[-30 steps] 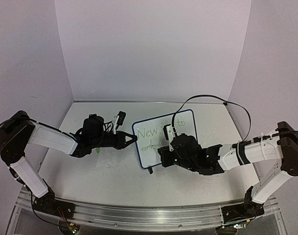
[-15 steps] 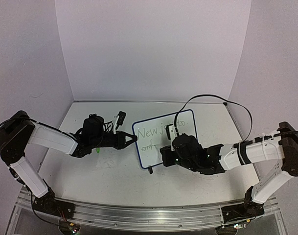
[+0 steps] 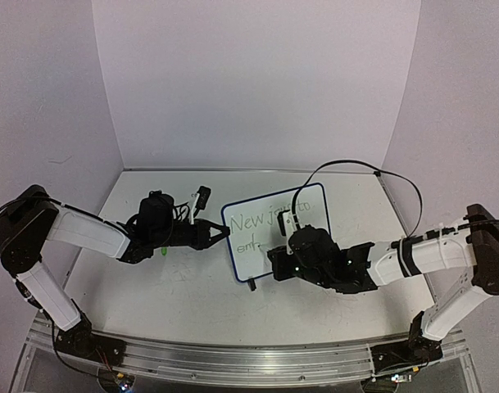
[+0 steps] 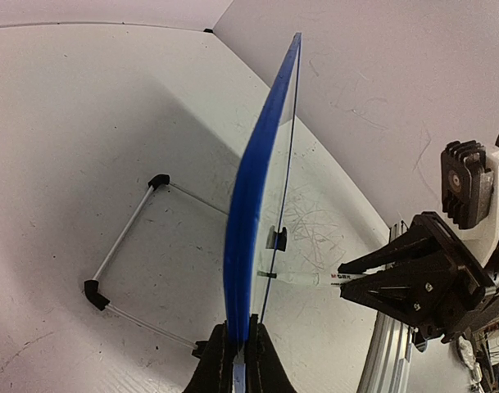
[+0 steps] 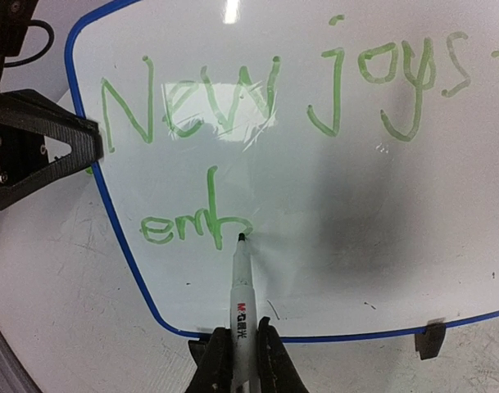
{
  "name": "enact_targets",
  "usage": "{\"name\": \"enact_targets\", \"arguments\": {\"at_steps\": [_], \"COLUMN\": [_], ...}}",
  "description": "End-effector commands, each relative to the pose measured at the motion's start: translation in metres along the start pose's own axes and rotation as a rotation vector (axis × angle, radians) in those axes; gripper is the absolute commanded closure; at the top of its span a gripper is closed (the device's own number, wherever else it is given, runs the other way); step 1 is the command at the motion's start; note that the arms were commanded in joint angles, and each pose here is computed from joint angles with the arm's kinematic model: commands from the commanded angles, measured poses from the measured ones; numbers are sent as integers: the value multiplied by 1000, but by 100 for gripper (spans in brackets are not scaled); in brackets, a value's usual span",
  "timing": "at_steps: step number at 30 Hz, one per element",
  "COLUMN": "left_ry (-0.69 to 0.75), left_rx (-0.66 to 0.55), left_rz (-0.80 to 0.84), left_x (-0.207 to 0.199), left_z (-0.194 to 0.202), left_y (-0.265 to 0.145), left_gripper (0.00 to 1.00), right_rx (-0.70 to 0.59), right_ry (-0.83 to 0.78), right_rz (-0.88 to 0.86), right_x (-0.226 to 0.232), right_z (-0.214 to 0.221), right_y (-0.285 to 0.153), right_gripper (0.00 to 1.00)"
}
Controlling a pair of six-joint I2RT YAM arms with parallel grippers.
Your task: Write a sentence on the whiteboard
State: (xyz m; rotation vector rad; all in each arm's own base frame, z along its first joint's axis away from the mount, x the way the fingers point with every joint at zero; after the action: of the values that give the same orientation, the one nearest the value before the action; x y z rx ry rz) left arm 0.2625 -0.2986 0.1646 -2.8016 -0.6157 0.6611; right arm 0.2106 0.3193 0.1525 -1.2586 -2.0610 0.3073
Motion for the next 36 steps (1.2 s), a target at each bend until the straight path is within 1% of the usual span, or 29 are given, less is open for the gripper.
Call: {"name": "enact_targets", "arguments": {"at_steps": [1,9,17,20,26,29,36], "left_ry": [16,17,18,18,20,22,24], "left_rx": [26,26,24,26,30,31,35], "left_rz": [10,11,6,5,-5,-9,-24], "left_x": [-6,-6,-6,-6,-5,-4,-2], "left_z": [3,3,3,4,6,7,10], "left_y": [-3,-3,-5,-5,-6,-5,-7], "left_gripper": [100,100,100,100,100,100,100], "right_rx": [6,-11,-67,-71,-62,-74,-91], "right_ry": [1,1,16,19,-9,-27,-43], "right_rz": [-26,-37,-3,-11,-116,-90,-82], "right_x": [6,14,16,15,6,-4,3], "right_z": [3,-1,-12,-15,-15,-12,-18], "right_y": [2,8,10,2,-34,-36,-31], "right_gripper": [100,100,100,100,100,100,100]}}
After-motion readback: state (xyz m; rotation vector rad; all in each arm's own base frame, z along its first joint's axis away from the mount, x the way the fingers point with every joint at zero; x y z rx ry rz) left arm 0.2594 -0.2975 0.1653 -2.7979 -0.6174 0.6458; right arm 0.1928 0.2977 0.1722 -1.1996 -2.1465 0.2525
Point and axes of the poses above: each gripper's point midway between its finger pads, its own y axis out along the fingers, its own x axis along the line the jaws close on, z = x × y, the point moved 6 cm from there along -y, back along the fingers, and after that the axes turned 13 degrees about y, right-handed, at the moved point
